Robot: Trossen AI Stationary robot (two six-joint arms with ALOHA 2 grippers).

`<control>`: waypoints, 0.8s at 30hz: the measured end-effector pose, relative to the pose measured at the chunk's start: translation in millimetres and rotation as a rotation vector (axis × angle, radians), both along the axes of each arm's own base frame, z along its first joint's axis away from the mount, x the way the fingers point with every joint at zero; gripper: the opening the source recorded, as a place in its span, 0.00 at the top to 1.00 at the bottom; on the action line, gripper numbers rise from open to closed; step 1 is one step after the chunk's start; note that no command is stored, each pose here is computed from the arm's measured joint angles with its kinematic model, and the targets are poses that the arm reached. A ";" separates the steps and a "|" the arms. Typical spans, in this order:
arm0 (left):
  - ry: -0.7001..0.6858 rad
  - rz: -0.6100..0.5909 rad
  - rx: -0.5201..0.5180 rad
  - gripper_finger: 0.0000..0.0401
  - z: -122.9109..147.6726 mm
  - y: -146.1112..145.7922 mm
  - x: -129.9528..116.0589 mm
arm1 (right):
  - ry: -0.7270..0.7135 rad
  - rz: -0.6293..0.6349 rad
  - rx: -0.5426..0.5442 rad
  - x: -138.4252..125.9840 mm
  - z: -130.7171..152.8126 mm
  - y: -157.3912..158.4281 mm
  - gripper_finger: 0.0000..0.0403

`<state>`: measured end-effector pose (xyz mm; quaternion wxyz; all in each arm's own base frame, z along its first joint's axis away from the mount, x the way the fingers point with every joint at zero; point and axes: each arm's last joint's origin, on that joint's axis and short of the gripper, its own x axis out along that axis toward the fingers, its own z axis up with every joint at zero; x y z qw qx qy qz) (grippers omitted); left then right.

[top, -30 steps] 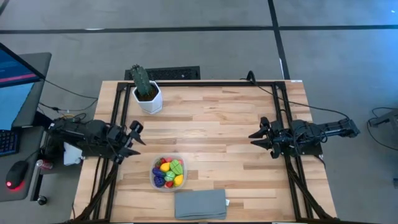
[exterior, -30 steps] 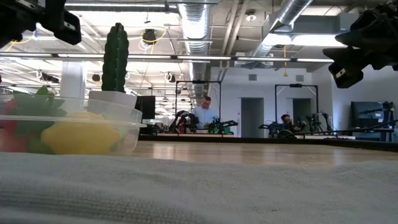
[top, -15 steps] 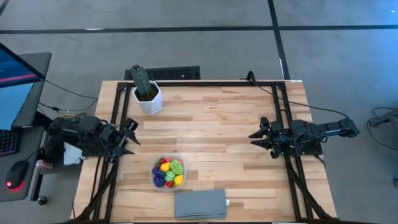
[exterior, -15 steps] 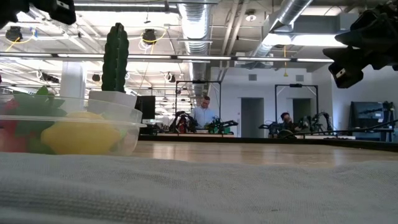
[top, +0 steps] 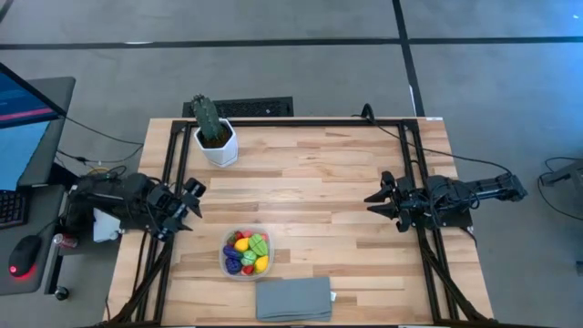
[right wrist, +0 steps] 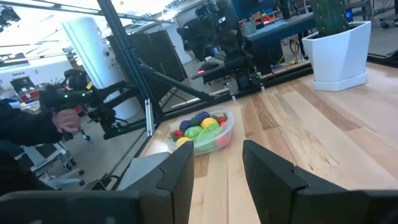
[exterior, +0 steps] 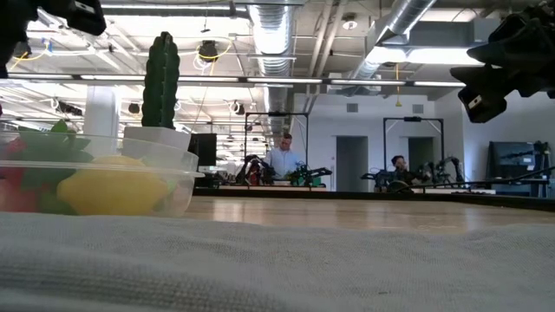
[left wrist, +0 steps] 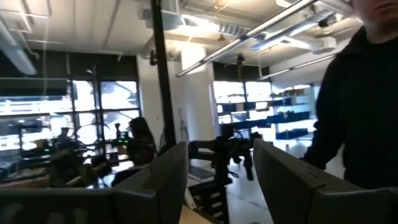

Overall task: Pick and placing Produce into tupperware
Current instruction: Return to Home Position

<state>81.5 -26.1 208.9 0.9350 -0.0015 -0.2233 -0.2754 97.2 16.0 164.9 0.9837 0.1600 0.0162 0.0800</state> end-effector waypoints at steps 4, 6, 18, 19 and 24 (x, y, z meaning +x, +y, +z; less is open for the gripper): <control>0.022 -0.044 0.005 0.57 -0.5 3.7 0.3 | 0.000 0.000 0.000 0.0 0.0 0.0 0.60; 0.033 -0.030 0.003 0.57 -0.8 7.0 0.9 | 0.000 0.000 0.000 0.0 0.0 0.0 0.60; 0.288 0.181 -0.050 0.57 -22.6 19.7 11.6 | 0.000 0.000 0.000 0.0 0.0 0.0 0.60; 0.305 0.195 -0.049 0.57 -24.5 19.8 12.2 | 0.000 0.000 0.000 0.0 0.0 0.0 0.60; 0.321 0.235 -0.036 0.57 -27.1 20.2 13.0 | 0.000 0.000 0.000 0.0 0.0 0.0 0.60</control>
